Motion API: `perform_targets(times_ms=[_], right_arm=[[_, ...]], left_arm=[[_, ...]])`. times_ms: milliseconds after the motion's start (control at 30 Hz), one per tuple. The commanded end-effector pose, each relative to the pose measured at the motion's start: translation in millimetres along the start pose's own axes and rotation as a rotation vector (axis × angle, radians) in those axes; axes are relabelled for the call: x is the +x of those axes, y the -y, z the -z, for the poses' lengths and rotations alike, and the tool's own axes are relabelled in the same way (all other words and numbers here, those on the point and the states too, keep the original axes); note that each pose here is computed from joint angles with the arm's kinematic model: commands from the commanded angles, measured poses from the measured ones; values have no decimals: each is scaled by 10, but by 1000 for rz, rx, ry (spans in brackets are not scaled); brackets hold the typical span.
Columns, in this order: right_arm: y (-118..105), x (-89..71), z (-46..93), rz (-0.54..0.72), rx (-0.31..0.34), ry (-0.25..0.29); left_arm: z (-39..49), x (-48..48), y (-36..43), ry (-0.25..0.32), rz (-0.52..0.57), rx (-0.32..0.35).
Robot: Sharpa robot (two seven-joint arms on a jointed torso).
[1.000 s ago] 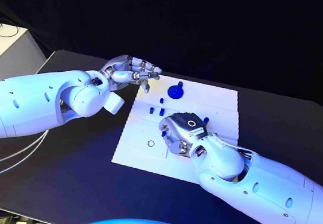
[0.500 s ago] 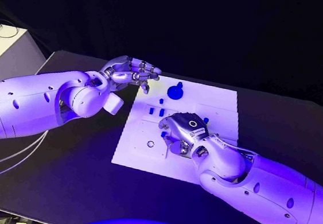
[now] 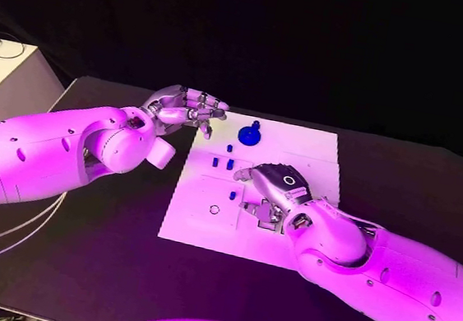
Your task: Assemble the parts on the task board
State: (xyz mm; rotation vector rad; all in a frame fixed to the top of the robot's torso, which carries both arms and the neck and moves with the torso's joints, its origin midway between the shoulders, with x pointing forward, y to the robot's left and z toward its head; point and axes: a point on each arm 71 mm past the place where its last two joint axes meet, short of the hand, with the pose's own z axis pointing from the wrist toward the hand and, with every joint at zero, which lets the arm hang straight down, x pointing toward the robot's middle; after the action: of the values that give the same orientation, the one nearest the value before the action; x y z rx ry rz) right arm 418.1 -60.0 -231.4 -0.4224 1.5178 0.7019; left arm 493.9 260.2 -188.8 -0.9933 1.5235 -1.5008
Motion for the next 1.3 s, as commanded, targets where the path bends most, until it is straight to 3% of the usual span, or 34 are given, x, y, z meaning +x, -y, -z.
perform_targets(times_ms=[33,133,467,833,1300], right_arm=[[70,-115,50,-71,9,4],[181,-249,97,-96,17,-2],[644,-583,169,-16,90,-121],[835,-613,120,111,132,-167],[815,-553,8,161,133,-151]], left_arm=[[3,16,-5,-14,13,3],[8,9,-12,-12,13,1],[17,5,-41,-9,19,-3],[25,11,-65,-10,24,-7],[31,5,-68,-9,25,-9]])
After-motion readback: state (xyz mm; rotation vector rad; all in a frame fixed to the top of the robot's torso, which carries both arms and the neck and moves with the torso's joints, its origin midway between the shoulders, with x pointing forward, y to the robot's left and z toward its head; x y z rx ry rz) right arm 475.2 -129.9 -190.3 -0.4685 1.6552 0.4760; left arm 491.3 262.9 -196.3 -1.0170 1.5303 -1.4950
